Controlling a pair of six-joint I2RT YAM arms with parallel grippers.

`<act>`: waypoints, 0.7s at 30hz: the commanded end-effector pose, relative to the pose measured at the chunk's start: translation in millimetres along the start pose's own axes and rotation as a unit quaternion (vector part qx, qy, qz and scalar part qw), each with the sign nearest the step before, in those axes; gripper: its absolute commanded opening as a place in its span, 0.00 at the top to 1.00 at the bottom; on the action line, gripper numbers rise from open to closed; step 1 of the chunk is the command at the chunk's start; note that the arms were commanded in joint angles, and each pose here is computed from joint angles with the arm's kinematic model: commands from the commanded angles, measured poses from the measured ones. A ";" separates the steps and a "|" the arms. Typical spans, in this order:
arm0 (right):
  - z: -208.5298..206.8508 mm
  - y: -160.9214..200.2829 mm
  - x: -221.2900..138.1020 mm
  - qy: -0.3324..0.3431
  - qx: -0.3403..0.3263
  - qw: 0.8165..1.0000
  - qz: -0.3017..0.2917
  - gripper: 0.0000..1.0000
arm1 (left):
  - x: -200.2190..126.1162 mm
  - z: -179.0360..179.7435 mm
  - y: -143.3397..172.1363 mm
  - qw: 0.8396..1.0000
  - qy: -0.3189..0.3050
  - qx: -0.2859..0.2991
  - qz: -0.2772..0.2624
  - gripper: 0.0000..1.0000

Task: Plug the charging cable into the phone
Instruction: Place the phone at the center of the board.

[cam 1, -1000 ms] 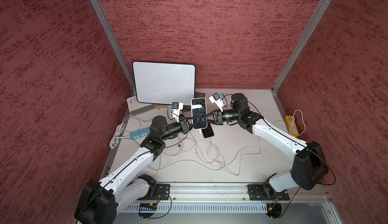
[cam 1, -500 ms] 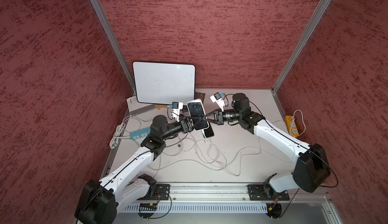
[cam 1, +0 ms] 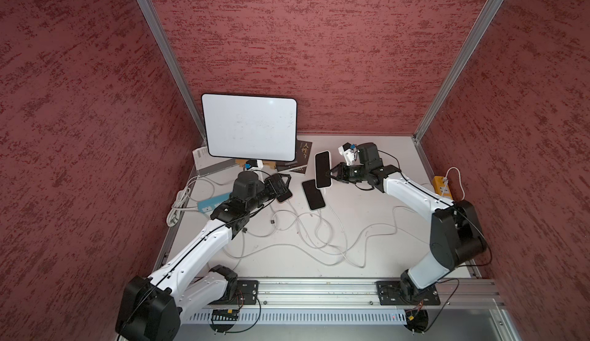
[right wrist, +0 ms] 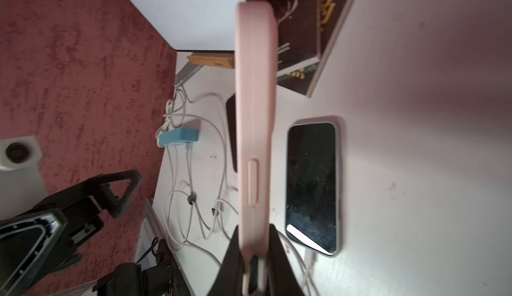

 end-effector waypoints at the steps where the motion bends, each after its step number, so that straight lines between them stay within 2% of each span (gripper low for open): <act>1: -25.0 -20.5 -3.7 0.054 0.025 0.998 -0.036 1.00 | -4.9 46.3 14.7 0.990 -0.140 -0.009 0.027 0.00; 3: -48.7 -24.3 2.7 0.090 0.045 0.994 -0.034 1.00 | -7.4 56.3 15.5 0.986 -0.168 0.004 0.019 0.00; 7: -82.6 -29.7 13.3 0.121 0.077 0.989 -0.026 1.00 | -12.5 72.3 14.6 0.976 -0.217 0.014 0.008 0.00; 15: -113.6 -31.6 20.5 0.161 0.107 0.981 -0.015 1.00 | -19.5 98.4 15.0 0.952 -0.303 0.035 -0.024 0.00; 16: -115.3 -32.0 19.0 0.166 0.108 0.980 -0.015 0.92 | -21.7 101.4 14.3 0.949 -0.312 0.039 -0.033 0.00; 18: -117.4 -33.1 14.8 0.180 0.108 0.978 -0.016 0.60 | -26.5 106.4 11.6 0.941 -0.332 0.042 -0.055 0.00; 19: -118.7 -34.4 11.0 0.189 0.108 0.976 -0.019 0.48 | -29.1 109.0 10.1 0.936 -0.342 0.044 -0.067 0.00; 21: -122.4 -36.3 1.8 0.214 0.109 0.970 -0.029 0.32 | -33.3 112.9 7.4 0.929 -0.357 0.051 -0.086 0.00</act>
Point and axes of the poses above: each gripper's point midway between its finger pads, its own x axis out along the fingers, its own z axis along the line the jaws close on, y = z × x, the point moved 5 cm from there along -x, back along the fingers, and after that the axes turned 9 degrees about x, right-handed, at the moved point
